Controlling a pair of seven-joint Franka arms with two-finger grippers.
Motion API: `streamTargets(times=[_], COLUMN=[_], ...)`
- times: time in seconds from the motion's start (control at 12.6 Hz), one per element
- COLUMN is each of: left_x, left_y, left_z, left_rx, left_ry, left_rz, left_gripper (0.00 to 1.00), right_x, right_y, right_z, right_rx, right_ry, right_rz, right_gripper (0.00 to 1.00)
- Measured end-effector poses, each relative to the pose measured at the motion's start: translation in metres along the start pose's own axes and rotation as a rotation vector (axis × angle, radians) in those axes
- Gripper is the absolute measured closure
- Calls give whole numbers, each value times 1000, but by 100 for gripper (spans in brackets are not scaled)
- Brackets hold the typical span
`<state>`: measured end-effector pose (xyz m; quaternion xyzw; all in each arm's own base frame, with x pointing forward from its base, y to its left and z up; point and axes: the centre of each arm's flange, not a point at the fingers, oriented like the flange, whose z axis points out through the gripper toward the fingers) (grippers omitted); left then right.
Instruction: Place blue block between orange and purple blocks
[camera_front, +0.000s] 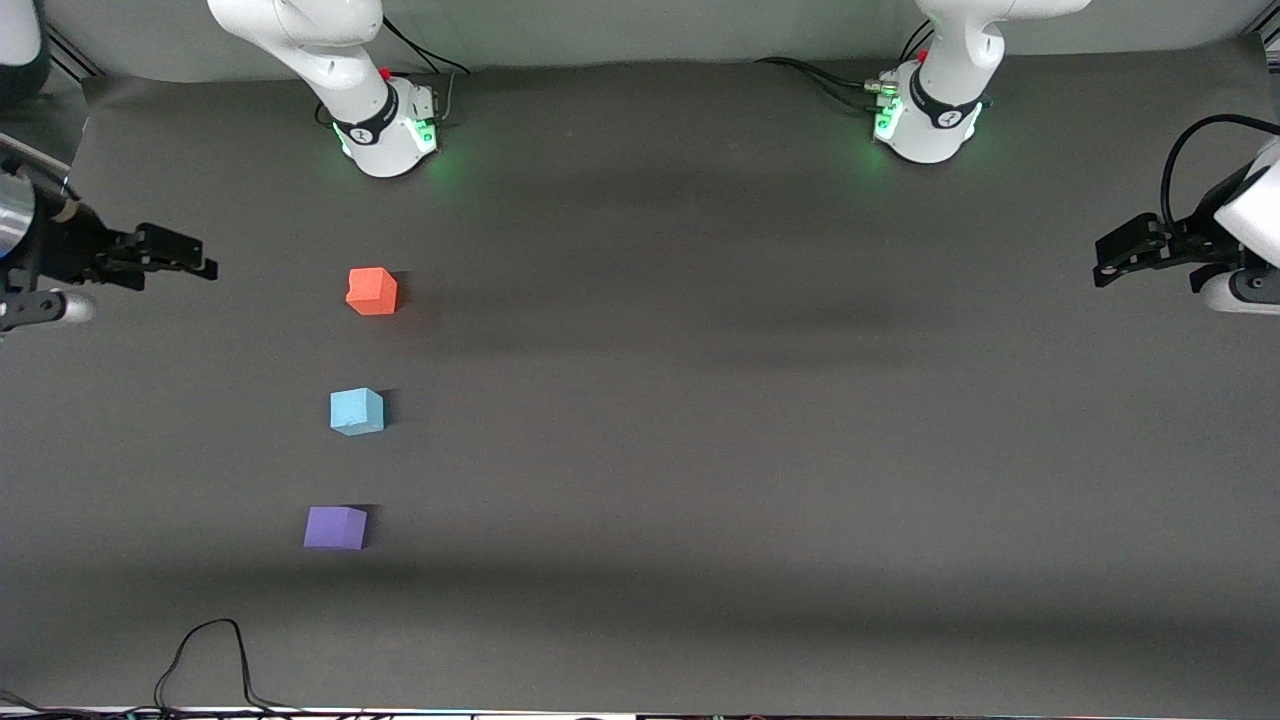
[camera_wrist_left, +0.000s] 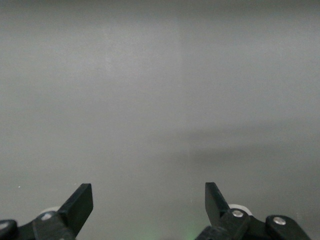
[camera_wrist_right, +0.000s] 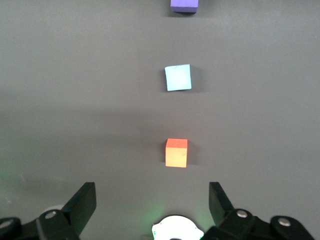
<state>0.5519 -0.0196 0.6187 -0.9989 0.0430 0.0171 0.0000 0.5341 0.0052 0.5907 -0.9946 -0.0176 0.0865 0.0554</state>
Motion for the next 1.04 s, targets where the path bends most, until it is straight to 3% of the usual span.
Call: streamTargets(times=[0.48,1.04], left_x=[0,0], left_y=[0,0], left_z=[0,1], left_rx=[0,0], left_ry=[-1,-1], left_rz=[0,1], left_gripper=[0,0], right_x=[1,0], right_y=[-16,-5], right_z=[9,6], right_rx=[-37,-38], right_ry=[-7,-1], right_rz=[-19,6], right_gripper=[0,0])
